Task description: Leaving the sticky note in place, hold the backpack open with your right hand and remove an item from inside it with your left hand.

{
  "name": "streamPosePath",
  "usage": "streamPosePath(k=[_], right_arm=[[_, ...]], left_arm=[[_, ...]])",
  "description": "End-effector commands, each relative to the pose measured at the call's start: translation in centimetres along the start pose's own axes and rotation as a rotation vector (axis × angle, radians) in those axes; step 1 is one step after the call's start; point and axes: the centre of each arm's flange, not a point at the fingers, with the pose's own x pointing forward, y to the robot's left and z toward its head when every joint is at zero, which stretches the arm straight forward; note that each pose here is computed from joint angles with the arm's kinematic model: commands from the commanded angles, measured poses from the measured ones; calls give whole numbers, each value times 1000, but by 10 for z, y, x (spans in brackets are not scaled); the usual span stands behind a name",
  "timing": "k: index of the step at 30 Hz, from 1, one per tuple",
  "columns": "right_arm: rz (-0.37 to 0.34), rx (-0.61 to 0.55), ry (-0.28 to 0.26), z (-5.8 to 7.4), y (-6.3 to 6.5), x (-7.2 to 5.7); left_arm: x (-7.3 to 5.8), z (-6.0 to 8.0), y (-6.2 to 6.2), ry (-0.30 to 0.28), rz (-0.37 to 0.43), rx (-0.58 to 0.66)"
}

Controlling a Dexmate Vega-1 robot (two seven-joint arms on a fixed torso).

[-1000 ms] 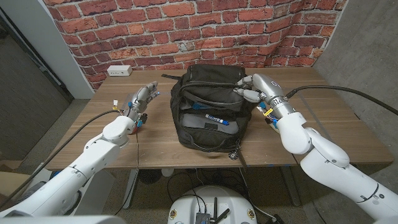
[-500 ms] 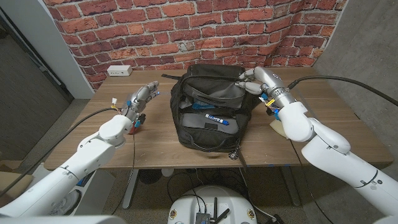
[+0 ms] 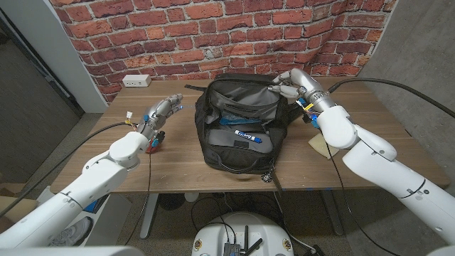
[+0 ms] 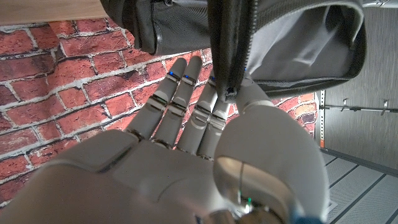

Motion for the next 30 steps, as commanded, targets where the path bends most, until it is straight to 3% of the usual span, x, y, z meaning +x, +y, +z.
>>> streamPosePath(k=[1, 16, 30], right_arm=[[-4, -1, 2, 2, -9, 14], [-3, -16, 18, 4, -18, 22], [-5, -11, 26, 2, -22, 35]], left_arm=[[-6, 5, -7, -13, -54, 25], [-12, 17, -20, -27, -151, 107], [-19, 33, -19, -66, -172, 210]])
